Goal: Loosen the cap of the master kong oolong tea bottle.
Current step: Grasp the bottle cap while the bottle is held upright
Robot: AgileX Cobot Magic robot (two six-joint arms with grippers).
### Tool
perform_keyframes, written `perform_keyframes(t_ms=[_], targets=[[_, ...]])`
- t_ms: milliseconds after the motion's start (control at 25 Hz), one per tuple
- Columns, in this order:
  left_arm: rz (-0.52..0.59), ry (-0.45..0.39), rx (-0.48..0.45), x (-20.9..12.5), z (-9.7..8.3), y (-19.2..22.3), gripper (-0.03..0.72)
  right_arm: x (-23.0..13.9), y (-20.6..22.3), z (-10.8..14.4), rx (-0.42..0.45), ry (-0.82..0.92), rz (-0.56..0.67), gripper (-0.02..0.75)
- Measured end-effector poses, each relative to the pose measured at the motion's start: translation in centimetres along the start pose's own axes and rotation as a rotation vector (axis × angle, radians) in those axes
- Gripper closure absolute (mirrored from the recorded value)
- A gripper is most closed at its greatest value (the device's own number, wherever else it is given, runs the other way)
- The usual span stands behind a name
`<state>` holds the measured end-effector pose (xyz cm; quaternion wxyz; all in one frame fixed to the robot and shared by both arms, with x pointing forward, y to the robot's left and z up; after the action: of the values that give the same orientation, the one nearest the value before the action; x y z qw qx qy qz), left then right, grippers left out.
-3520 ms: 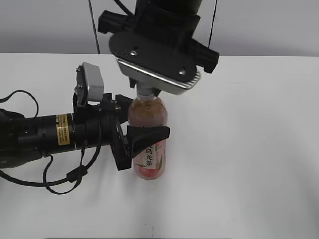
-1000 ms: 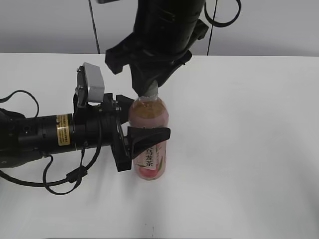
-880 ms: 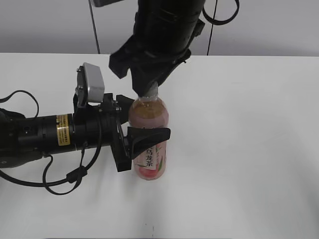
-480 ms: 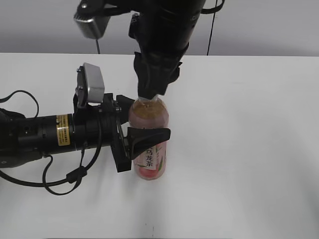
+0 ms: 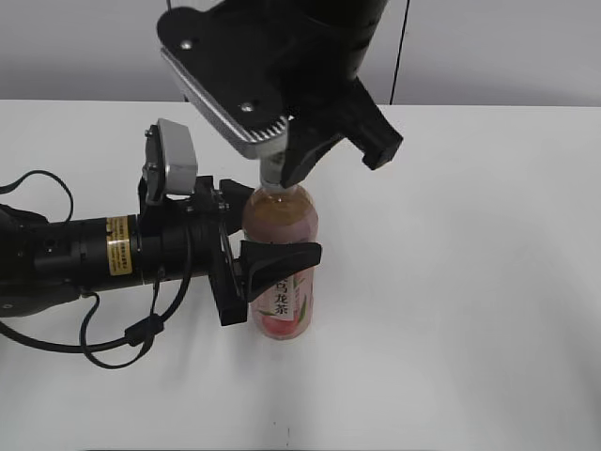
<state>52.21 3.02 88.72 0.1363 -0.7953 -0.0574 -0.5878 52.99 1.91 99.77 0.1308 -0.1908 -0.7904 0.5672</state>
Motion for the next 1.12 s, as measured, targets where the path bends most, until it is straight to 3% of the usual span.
perform_keyframes(t_ms=[440,880,1120], targets=[[0.000,0.000,0.000,0.0,0.0,0.0,0.234,0.0,0.0,0.0,-0.002,-0.618,0.002,0.468],[0.000,0.000,0.000,0.0,0.0,0.0,0.234,-0.3,-0.5,-0.1,-0.001,-0.767,0.022,0.468],[0.000,0.000,0.000,0.0,0.0,0.0,0.234,-0.6,-3.1,-0.2,-0.033,-0.786,0.082,0.468]])
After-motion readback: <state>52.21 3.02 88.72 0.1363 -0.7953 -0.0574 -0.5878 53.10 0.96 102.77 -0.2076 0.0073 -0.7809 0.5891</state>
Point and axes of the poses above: a point on each arm's last joint axis where the gripper is mounted, y pointing out along that axis toward the gripper, z along the wrist's bending axis when the last joint is at zero, x = y × z, the point moved 9 cm from there along y, pointing out along that axis toward the gripper, and after that the axes turned 13 degrees about -y, right-handed, at the moved point
